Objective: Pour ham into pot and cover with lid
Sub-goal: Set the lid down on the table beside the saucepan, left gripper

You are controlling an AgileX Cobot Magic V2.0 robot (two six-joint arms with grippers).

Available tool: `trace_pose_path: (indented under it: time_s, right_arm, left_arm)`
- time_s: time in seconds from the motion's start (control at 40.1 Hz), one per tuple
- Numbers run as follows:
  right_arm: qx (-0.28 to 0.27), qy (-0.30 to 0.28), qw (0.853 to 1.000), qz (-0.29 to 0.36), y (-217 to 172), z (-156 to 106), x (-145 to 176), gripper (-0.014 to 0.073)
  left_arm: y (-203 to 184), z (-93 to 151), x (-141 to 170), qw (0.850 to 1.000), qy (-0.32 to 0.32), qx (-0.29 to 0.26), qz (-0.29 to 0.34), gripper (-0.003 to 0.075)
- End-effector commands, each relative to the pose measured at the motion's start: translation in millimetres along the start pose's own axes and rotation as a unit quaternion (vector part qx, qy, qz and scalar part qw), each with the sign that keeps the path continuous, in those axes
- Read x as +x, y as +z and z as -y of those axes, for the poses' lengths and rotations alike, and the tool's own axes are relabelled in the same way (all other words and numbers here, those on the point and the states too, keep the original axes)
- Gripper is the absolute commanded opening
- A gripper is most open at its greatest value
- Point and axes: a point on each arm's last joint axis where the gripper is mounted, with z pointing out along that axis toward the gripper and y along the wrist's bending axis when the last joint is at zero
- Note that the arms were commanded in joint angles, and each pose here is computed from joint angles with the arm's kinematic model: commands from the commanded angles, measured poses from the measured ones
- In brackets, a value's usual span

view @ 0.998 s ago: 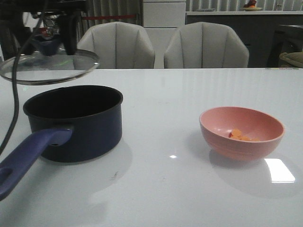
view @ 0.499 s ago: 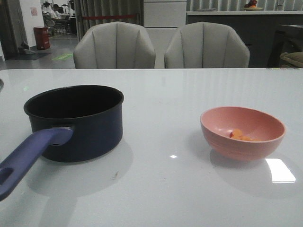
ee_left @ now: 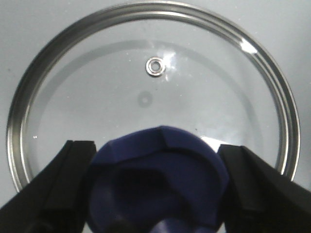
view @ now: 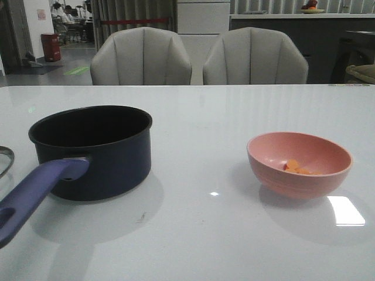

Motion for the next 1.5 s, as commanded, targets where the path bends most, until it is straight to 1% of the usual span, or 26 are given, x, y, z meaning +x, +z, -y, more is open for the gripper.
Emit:
trace_pose_path:
  time_s: [0.0,0.025,0.1,0.15,0.249,0.324,0.349,0.499,0.574,0.723,0.848,0.973,1.072,1.097,1.122,1.197,1.222,1.347,1.372,1.397,1.471]
  right_arm:
    - [0.0,-0.004,0.999,0.046,-2,0,-9,0.0161]
    - [0.0,-0.004,0.999,0.046,-2,0,-9,0.0161]
    - [0.0,-0.004,0.999,0.046,-2,0,-9,0.0161]
    - [0.0,-0.004,0.999,0.046,-2,0,-9,0.0161]
    - [0.0,-0.004,0.999,0.046,-2,0,-9,0.0161]
    - [0.0,-0.004,0.999,0.046,-2,0,-9,0.0161]
    - [0.0,-0.004,0.999,0.046,-2,0,-9,0.0161]
    - [0.0,-0.004,0.999,0.046,-2,0,-9,0.0161]
    - [0.0,-0.004,0.999,0.046,-2,0,-9,0.0161]
    - [0.0,-0.004,0.999,0.046,-2,0,-9,0.0161]
    - [0.0,-0.004,0.999,0.046,-2,0,-9,0.0161]
    - [0.0,-0.004,0.999,0.046,-2,0,-9,0.0161]
    - [0.0,-0.004,0.999,0.046,-2,0,-9,0.0161]
    - [0.0,-0.004,0.999,0.046,-2,0,-9,0.0161]
    - [0.0,-0.004,0.999,0.046,-2,0,-9,0.0161]
    - [0.0,-0.004,0.999,0.046,-2,0,-9,0.0161]
    - [0.0,-0.004,0.999,0.046,-2,0,-9,0.0161]
    - [0.0,-0.004,0.999,0.046,-2,0,-9,0.0161]
    - [0.0,-0.004,0.999,0.046,-2,0,-9,0.0161]
    - [0.0,-0.004,0.999,0.046,-2,0,-9,0.0161]
    - [0.0,-0.004,0.999,0.046,-2,0,-9,0.0161]
  left_arm:
    - [-16,9,-8,0.999,0.015,0.01,0.044,0.0238]
    - [-16,11,-8,0.999,0.02,0.01,0.043,0.0247]
    - [-13,14,-8,0.999,0.027,0.009,0.04,0.0311]
    - [-11,17,-7,0.999,0.03,0.01,0.038,0.0372]
    - [-10,20,-7,0.999,0.034,0.011,0.038,0.0519]
    - [-10,21,-7,0.999,0.036,0.011,0.037,0.06]
    - [-10,21,-7,0.999,0.037,0.01,0.036,0.061]
    - [-16,23,-10,0.998,0.04,0.011,0.043,0.0603]
    - [-27,23,-11,0.997,0.046,0.008,0.057,0.0603]
    - [-62,24,-7,0.993,0.057,0.01,0.105,0.0603]
    - [-94,29,7,0.983,0.079,0.016,0.164,0.0603]
    - [-129,38,31,0.963,0.098,0.031,0.25,0.0603]
    - [-149,43,54,0.949,0.118,0.038,0.291,0.0603]
    - [-155,44,59,0.943,0.125,0.038,0.305,0.0603]
    - [-158,44,65,0.94,0.129,0.039,0.313,0.0603]
    - [-171,42,83,0.924,0.137,0.042,0.355,0.0603]
    - [-172,41,88,0.921,0.136,0.042,0.362,0.0603]
    - [-184,32,118,0.897,0.134,0.049,0.419,0.0603]
    - [-189,31,125,0.889,0.133,0.052,0.436,0.0603]
    - [-189,29,131,0.884,0.133,0.053,0.444,0.0603]
    - [-198,27,152,0.858,0.137,0.068,0.49,0.0603]
